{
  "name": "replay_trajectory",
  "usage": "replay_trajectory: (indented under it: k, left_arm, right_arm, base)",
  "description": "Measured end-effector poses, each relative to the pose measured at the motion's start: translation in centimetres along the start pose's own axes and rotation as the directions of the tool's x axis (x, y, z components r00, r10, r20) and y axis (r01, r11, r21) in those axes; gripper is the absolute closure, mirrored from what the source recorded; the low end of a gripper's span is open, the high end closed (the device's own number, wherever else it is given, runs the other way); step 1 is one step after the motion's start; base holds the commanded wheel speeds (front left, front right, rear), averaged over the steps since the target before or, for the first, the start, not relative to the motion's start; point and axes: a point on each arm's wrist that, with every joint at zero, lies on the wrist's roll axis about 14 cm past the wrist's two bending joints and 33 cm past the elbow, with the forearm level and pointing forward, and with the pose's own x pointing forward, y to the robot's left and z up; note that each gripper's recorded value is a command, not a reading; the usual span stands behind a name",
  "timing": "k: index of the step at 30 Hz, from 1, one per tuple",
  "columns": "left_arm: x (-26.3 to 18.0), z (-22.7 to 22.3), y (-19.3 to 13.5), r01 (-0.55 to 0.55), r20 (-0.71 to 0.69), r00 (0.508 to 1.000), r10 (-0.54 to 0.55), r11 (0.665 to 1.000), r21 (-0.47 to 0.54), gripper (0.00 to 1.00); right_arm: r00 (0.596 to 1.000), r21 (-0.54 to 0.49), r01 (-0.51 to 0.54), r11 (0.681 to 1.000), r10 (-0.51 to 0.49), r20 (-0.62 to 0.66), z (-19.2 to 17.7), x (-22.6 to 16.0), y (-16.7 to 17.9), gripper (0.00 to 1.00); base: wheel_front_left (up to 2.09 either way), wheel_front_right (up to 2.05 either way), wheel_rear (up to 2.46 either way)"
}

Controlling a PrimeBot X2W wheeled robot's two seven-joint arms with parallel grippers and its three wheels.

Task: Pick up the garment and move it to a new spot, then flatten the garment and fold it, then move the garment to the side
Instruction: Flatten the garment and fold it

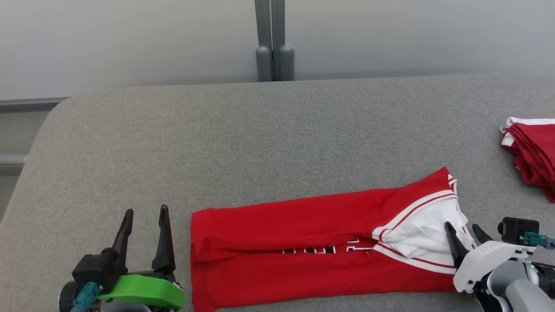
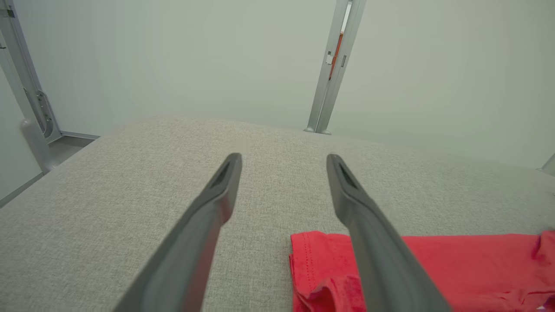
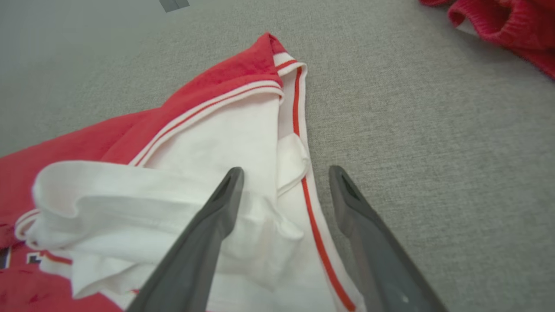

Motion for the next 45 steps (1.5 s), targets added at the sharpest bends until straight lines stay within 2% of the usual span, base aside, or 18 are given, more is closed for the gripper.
replay_trajectory:
  k: [7,11,12,13,14,15,19,23,32,35,38,42,45]
  left_arm:
    - [0.2,-0.6,0.5,-0.008,-0.017,1.0,0.008,1.0,0.003,0.0]
    - [0.2,-0.8,0.8,-0.017,-0.023,1.0,0.017,1.0,0.006,0.0]
    - [0.2,-0.8,0.8,-0.018,-0.024,1.0,0.018,1.0,0.006,0.0]
    - [0.2,-0.9,0.9,-0.022,-0.025,0.999,0.022,1.0,0.007,0.0]
    - [0.2,-0.9,1.0,-0.024,-0.026,0.999,0.024,1.0,0.007,0.0]
    - [0.2,-0.9,1.1,-0.025,-0.027,0.999,0.025,1.0,0.008,0.0]
    - [0.2,-1.0,0.9,-0.025,-0.028,0.999,0.025,1.0,0.005,0.0]
    - [0.2,-1.1,0.8,-0.025,-0.029,0.999,0.025,1.0,-0.002,0.0]
    - [0.5,-0.7,0.0,-0.008,-0.011,1.0,0.008,1.0,-0.017,0.0]
    - [0.4,-0.5,-0.2,-0.007,-0.003,1.0,0.007,1.0,-0.023,0.0]
    - [0.0,-0.5,-0.3,-0.006,-0.001,1.0,0.006,0.999,-0.031,0.0]
    - [-0.4,-0.3,-0.2,-0.009,0.004,1.0,0.009,0.999,-0.034,0.0]
    - [-0.8,-0.3,-0.1,-0.013,0.007,1.0,0.014,0.999,-0.037,0.0]
  right_arm:
    - [0.993,0.072,0.038,0.997,-0.029,-0.112,-2.5,1.2,-0.4,0.0]
    - [0.991,0.112,0.004,0.994,0.011,-0.135,-2.8,2.1,1.1,0.0]
    - [0.99,0.121,-0.01,0.993,0.027,-0.136,-2.8,2.2,1.7,0.15]
    - [0.99,0.131,-0.025,0.991,0.042,-0.131,-2.7,2.3,2.2,0.58]
    - [0.99,0.137,-0.035,0.99,0.052,-0.127,-2.7,2.4,2.6,0.95]
    - [0.991,0.141,-0.045,0.989,0.062,-0.121,-2.6,2.5,2.9,1.0]
    - [0.992,0.142,-0.072,0.987,0.085,-0.09,-2.1,2.6,3.6,1.0]
    - [0.997,0.139,-0.066,0.988,0.071,-0.034,-0.5,2.6,2.6,1.0]
    - [0.997,0.07,0.015,0.997,-0.02,0.069,3.7,1.6,-2.7,1.0]
    - [0.994,0.05,0.022,0.998,-0.028,0.109,5.3,1.1,-3.5,1.0]
    - [0.986,0.078,-0.029,0.997,0.016,0.165,7.0,1.0,-1.9,1.0]
    - [0.972,0.052,-0.127,0.991,0.114,0.205,8.7,0.7,1.5,1.0]
    - [0.956,0.028,-0.23,0.973,0.221,0.195,8.7,0.1,5.6,1.0]
  base:
    - [0.0,0.0,0.0]
    - [0.0,0.0,0.0]
    - [0.0,0.0,0.0]
    - [0.0,0.0,0.0]
    - [0.0,0.0,0.0]
    - [0.0,0.0,0.0]
    - [0.0,0.0,0.0]
    - [0.0,0.0,0.0]
    - [0.0,0.0,0.0]
    - [0.0,0.0,0.0]
    - [0.0,0.0,0.0]
    - [0.0,0.0,0.0]
    - [0.0,0.0,0.0]
